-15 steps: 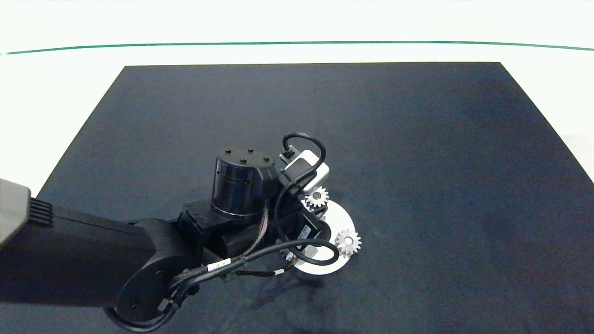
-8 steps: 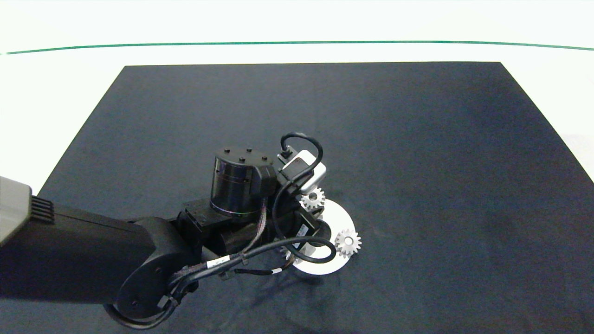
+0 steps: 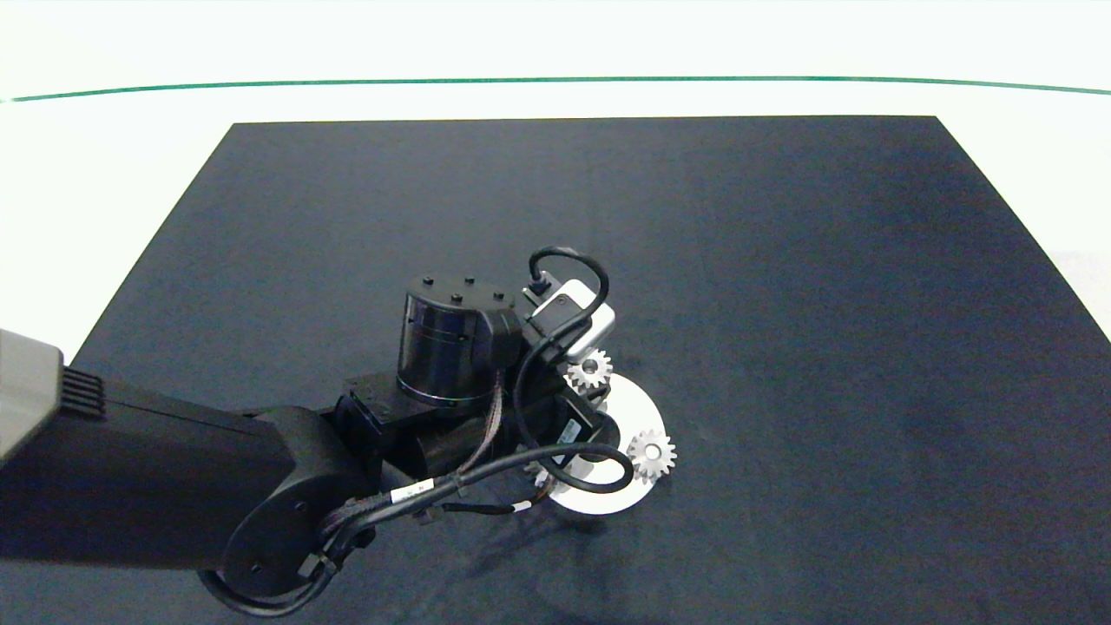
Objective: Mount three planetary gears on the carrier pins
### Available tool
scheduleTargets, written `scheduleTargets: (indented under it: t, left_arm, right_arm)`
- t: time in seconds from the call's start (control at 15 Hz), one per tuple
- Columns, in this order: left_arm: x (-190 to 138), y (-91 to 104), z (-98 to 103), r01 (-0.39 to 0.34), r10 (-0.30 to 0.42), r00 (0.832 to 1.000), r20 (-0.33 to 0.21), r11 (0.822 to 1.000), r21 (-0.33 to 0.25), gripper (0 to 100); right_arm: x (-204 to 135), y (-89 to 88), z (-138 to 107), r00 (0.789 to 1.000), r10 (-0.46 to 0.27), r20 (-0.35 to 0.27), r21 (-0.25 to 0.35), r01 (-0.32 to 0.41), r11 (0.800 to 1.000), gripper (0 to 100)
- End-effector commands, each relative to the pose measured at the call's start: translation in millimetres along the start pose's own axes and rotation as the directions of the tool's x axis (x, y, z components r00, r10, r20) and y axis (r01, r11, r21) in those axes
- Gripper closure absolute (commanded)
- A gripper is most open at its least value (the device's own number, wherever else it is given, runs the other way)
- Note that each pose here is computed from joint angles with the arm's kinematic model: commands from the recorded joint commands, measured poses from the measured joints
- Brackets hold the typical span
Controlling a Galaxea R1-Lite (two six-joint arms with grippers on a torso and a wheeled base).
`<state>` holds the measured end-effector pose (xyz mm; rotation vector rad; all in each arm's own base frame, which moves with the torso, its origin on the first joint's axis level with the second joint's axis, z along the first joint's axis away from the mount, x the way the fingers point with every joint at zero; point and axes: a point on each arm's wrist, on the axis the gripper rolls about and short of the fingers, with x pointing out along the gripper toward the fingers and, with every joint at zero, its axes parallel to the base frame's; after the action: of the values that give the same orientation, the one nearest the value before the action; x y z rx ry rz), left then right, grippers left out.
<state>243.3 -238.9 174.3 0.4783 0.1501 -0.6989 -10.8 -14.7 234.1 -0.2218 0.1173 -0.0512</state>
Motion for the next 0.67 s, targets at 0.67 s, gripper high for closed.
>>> scheduleTargets:
  t: [0.67]
  left_arm:
    - [2.8, -1.5, -3.9, 0.002, -0.002, 1.000, -0.017, 1.000, 0.003, 100]
  right_arm:
    - [1.7, 0.7, 0.6, 1.000, 0.001, -0.009, -0.006, -0.001, 1.000, 0]
